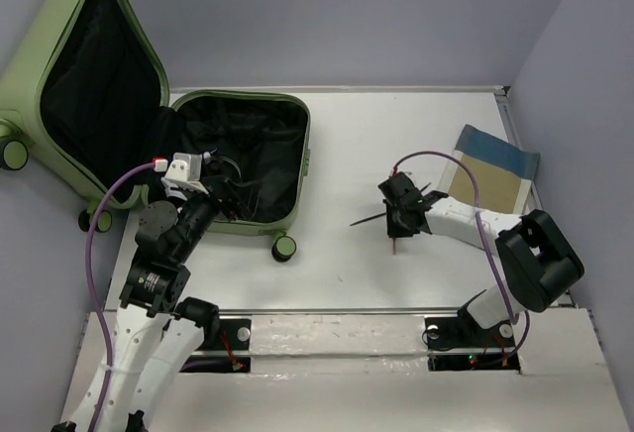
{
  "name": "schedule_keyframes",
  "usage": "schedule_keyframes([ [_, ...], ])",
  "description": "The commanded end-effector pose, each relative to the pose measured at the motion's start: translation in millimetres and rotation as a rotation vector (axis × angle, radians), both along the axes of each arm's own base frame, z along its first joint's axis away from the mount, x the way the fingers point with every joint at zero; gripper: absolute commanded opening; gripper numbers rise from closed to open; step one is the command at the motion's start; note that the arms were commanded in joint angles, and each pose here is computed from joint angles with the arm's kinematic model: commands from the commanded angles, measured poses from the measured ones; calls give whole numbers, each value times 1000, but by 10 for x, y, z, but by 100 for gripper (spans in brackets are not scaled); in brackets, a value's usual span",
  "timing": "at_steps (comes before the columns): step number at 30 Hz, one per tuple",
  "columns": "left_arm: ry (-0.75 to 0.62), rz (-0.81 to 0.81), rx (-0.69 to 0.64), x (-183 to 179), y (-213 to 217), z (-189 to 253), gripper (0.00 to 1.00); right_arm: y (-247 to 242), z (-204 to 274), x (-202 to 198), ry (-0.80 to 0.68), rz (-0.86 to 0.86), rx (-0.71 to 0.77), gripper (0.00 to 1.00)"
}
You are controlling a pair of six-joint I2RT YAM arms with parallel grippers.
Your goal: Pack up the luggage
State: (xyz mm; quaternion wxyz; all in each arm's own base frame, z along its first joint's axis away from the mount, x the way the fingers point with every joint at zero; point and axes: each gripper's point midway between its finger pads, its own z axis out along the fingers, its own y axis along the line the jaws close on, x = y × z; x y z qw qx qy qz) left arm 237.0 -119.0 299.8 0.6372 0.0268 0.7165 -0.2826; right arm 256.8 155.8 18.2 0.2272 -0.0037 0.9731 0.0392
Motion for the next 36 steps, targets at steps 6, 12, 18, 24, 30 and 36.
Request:
schedule_keyframes([
  [6, -84, -19, -12, -31, -19, 251, 99, 132, -36, -469, 85, 62, -8, 7],
  [12, -83, -21, -16, -34, -24, 256, 99, 628, 820, -347, -97, 195, 246, 7],
  [18, -77, -10, -12, -5, -9, 234, 99, 1949, 2321, 334, -377, 433, 652, 7],
  [24, -63, 10, -5, 34, 24, 199, 99, 2958, 2694, 1056, -388, 439, 790, 70],
  [30, -82, -19, -10, -39, -22, 247, 99, 1916, 1909, 1227, -378, 157, 539, 73],
  [36, -98, -42, -18, -101, -59, 294, 99, -143, 1108, 915, -358, -274, 180, 54],
])
